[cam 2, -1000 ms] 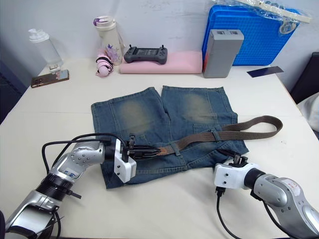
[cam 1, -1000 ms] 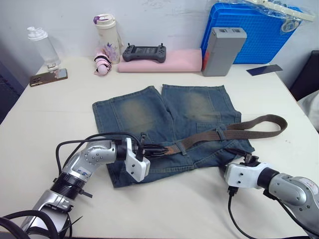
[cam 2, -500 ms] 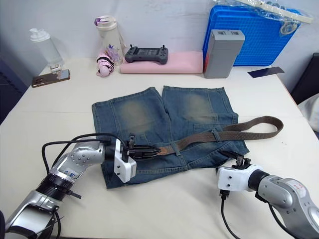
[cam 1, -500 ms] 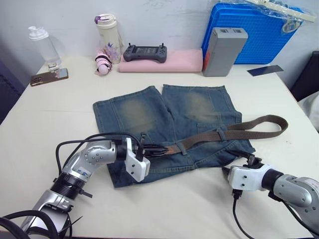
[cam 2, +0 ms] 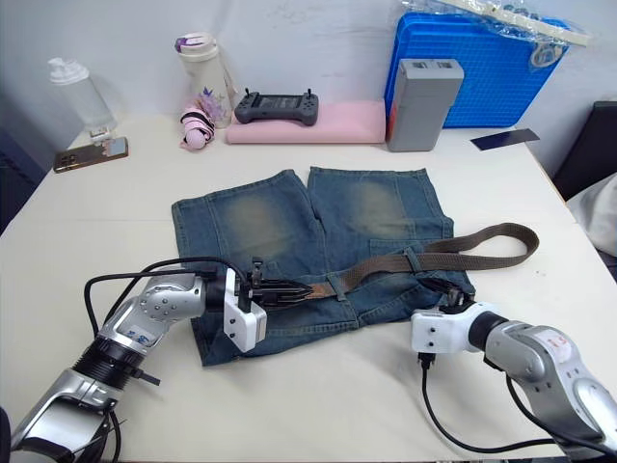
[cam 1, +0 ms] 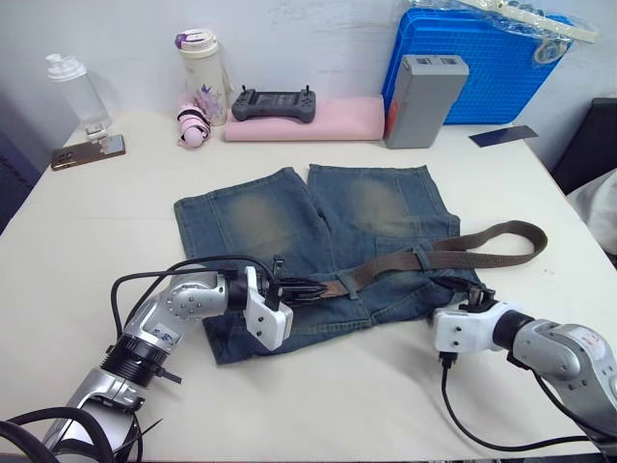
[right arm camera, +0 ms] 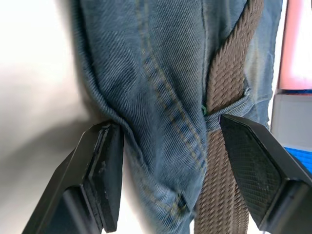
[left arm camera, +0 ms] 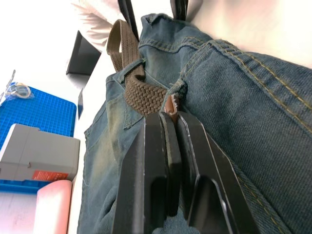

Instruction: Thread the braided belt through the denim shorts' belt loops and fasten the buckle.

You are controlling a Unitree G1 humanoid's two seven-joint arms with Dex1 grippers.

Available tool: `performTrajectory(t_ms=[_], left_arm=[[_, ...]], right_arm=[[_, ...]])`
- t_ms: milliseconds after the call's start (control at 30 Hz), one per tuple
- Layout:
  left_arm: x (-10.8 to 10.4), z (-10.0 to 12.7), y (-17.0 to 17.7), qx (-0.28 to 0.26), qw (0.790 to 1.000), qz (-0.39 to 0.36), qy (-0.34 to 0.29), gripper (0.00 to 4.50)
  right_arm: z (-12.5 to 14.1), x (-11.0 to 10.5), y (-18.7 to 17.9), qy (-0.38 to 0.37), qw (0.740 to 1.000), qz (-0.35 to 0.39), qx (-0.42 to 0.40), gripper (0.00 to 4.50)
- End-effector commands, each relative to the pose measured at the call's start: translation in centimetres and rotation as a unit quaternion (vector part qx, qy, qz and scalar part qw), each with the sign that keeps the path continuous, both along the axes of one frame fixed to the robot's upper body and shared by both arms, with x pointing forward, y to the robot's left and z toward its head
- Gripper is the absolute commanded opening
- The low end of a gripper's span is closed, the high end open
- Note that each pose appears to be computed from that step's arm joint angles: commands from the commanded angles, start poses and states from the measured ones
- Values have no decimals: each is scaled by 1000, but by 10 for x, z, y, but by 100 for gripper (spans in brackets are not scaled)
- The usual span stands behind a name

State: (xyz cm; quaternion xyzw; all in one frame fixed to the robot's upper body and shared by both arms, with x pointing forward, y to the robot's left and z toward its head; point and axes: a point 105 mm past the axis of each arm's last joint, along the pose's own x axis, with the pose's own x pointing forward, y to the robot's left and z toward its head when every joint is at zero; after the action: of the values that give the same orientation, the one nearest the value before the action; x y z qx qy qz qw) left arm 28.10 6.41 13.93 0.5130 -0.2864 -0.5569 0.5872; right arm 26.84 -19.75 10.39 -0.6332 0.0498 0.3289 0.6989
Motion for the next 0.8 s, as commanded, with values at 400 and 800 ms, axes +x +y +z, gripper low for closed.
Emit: performTrajectory(t_ms=[400,800], left_arm=[[-1,9,10,0,1000,10,-26,0],[-25,-10,48,59,998,-3,-29,0]], right_arm=[[-41,-7,-23,87,990,-105,36,2],[-6,6,-117,-4,949,-311,50,2]])
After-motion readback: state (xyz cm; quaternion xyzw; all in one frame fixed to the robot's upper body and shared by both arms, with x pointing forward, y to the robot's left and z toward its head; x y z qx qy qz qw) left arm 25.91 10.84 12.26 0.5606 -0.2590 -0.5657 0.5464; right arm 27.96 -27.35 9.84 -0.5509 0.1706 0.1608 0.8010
